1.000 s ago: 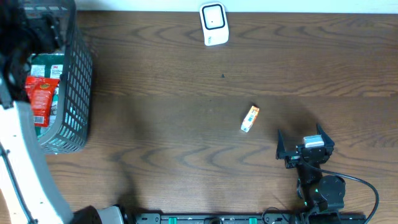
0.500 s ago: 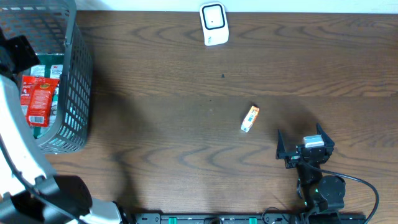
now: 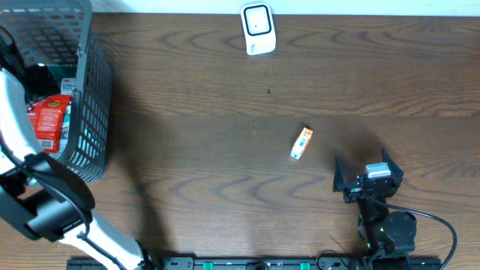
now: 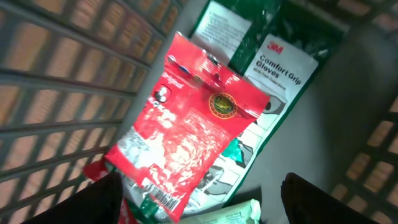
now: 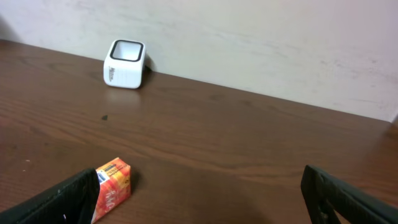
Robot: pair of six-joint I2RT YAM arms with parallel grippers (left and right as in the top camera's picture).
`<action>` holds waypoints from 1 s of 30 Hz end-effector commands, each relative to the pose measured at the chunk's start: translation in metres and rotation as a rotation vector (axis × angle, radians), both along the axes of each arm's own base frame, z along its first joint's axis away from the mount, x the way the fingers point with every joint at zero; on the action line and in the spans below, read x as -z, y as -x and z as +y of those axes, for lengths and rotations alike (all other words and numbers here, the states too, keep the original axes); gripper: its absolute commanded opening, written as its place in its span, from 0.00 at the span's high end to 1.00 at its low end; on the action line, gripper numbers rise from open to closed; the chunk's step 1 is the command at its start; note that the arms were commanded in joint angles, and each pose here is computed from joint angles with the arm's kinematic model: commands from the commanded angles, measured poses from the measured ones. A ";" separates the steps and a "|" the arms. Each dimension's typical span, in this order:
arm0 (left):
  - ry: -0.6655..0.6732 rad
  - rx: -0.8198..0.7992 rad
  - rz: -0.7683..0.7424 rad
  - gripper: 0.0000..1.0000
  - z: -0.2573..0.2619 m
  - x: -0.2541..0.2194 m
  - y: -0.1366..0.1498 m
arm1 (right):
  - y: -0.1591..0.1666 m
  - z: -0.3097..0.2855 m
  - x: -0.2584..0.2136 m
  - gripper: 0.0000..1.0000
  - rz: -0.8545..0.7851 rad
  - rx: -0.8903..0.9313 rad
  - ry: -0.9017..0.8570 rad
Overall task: Scan the item barcode
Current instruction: 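Grasp the red candy bag in the basket with the left gripper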
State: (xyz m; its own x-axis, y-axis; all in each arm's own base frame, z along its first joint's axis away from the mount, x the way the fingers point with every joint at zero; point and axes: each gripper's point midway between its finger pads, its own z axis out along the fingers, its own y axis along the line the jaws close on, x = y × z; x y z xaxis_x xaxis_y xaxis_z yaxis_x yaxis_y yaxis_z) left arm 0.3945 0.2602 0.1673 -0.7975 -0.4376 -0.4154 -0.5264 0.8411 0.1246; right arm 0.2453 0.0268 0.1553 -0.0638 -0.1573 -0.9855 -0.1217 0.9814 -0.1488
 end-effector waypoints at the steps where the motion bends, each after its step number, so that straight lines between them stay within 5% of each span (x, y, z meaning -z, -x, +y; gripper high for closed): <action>1: 0.025 -0.009 0.063 0.18 0.004 0.030 0.000 | 0.000 0.002 0.000 0.01 -0.001 -0.009 0.011; 11: 0.089 -0.023 0.169 0.17 0.010 0.088 0.003 | 0.000 0.002 0.000 0.01 -0.001 -0.009 0.011; 30: 0.087 -0.041 0.166 0.17 0.018 0.114 0.007 | 0.000 0.002 0.000 0.01 -0.001 -0.009 0.011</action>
